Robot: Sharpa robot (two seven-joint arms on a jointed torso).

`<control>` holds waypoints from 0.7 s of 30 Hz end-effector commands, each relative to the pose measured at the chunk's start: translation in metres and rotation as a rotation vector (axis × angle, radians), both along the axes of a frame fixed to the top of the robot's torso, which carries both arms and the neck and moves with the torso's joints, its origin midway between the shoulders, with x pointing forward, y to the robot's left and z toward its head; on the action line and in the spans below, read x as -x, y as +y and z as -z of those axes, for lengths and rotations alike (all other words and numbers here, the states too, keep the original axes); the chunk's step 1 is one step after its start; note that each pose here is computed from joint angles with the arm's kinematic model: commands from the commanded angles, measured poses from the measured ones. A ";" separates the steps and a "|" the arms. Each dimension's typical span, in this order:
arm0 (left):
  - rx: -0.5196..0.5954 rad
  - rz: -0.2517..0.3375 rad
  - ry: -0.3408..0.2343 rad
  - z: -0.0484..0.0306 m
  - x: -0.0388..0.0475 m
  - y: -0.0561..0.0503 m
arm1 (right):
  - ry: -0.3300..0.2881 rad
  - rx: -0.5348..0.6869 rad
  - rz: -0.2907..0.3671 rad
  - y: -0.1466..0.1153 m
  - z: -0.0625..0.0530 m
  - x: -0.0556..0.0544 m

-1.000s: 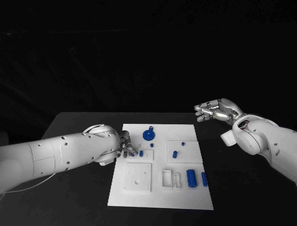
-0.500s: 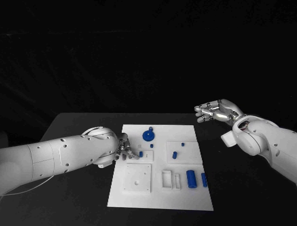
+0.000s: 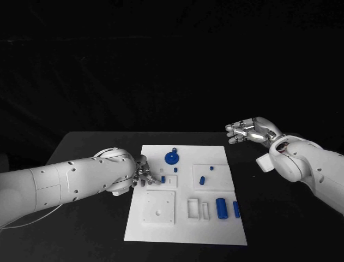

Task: Assemble the parts on the task board

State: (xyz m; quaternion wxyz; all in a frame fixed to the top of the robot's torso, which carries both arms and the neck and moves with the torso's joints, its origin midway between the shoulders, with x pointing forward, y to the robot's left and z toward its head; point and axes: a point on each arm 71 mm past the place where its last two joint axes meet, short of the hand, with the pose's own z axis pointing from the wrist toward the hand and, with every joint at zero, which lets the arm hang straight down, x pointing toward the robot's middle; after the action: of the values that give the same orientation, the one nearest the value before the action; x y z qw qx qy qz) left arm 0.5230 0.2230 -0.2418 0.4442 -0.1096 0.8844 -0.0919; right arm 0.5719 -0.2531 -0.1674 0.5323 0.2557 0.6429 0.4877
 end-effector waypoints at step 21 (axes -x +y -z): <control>0.150 0.019 0.051 -0.0180 -0.0008 0.001 | 0.005 0.001 0.011 -0.004 0.003 0.000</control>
State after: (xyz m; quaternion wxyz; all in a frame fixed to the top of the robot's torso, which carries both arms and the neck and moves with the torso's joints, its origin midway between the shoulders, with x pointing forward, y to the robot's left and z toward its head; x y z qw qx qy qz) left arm 0.5248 0.2287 -0.2253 0.4229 -0.1404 0.8854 -0.1323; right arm 0.5724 -0.2570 -0.1706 0.5334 0.2606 0.6443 0.4820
